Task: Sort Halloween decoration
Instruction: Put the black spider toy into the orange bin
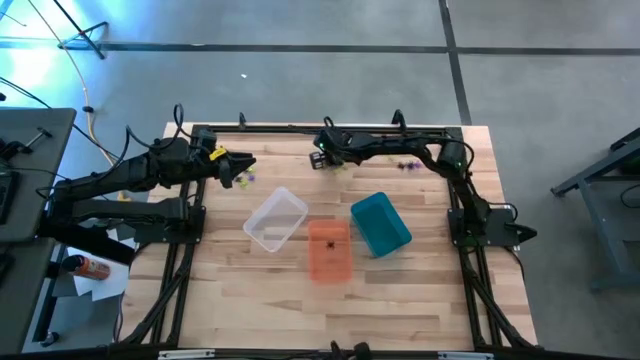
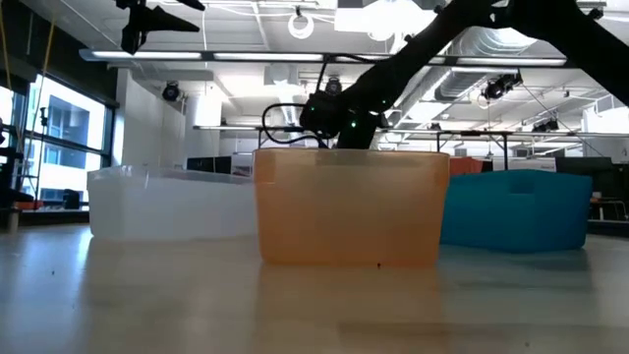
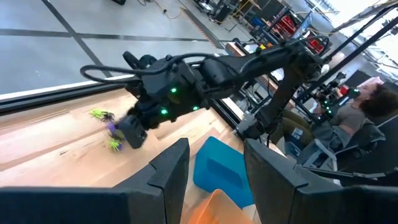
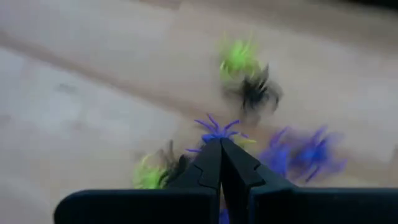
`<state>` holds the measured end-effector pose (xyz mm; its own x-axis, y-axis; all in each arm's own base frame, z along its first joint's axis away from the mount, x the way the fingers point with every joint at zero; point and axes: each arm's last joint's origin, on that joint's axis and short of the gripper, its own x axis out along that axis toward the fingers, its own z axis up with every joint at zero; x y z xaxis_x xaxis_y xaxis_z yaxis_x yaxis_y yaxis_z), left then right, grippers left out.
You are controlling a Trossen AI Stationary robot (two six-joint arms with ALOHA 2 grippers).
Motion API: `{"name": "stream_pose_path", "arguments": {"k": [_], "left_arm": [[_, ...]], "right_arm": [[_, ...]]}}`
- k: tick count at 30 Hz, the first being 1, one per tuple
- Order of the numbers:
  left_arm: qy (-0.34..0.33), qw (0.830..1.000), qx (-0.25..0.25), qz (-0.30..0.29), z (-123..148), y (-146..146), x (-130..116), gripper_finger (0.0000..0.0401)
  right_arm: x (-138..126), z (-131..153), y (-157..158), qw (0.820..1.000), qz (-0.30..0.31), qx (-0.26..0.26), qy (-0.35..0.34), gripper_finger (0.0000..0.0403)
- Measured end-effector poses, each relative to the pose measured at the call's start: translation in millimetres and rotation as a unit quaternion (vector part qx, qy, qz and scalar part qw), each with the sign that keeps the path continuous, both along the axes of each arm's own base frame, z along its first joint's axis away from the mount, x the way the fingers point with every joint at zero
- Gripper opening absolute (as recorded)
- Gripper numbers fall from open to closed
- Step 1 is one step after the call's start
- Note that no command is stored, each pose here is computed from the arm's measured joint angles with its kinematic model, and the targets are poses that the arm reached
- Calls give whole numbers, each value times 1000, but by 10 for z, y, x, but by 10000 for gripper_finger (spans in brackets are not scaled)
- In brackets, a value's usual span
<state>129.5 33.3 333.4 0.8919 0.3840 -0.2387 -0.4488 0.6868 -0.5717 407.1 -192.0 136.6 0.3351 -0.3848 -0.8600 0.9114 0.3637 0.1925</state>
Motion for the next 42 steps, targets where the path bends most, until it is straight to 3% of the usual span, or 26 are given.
{"name": "stream_pose_path", "arguments": {"k": [4, 10, 15, 22, 27, 31, 36, 42], "left_arm": [[2, 1000, 3, -2, -1, -1, 0, 142], [2, 1000, 3, -3, -2, -1, 0, 142], [2, 1000, 3, -3, -2, -1, 1, 142], [2, 1000, 3, -3, -1, -1, 0, 142], [2, 1000, 3, -3, -1, -1, 1, 142], [2, 1000, 3, -3, -1, -1, 1, 142], [1, 1000, 2, -4, 0, -2, 1, 142], [0, 1000, -1, -19, 0, -11, 4, 142]], "right_arm": [[-24, -27, 56, 999, -1, 50, 3, 0], [55, -21, 251, 997, 26, 69, -2, 0], [160, 91, 350, 996, 47, 72, -4, 0], [339, 563, 246, 995, 80, 31, -42, 0], [350, 578, 229, 995, 75, 43, -51, 3], [400, 398, 222, 995, 70, 56, -44, 39], [437, 193, 238, 995, 64, 70, -28, 122], [437, 191, 218, 997, 53, 53, -23, 180]]}}
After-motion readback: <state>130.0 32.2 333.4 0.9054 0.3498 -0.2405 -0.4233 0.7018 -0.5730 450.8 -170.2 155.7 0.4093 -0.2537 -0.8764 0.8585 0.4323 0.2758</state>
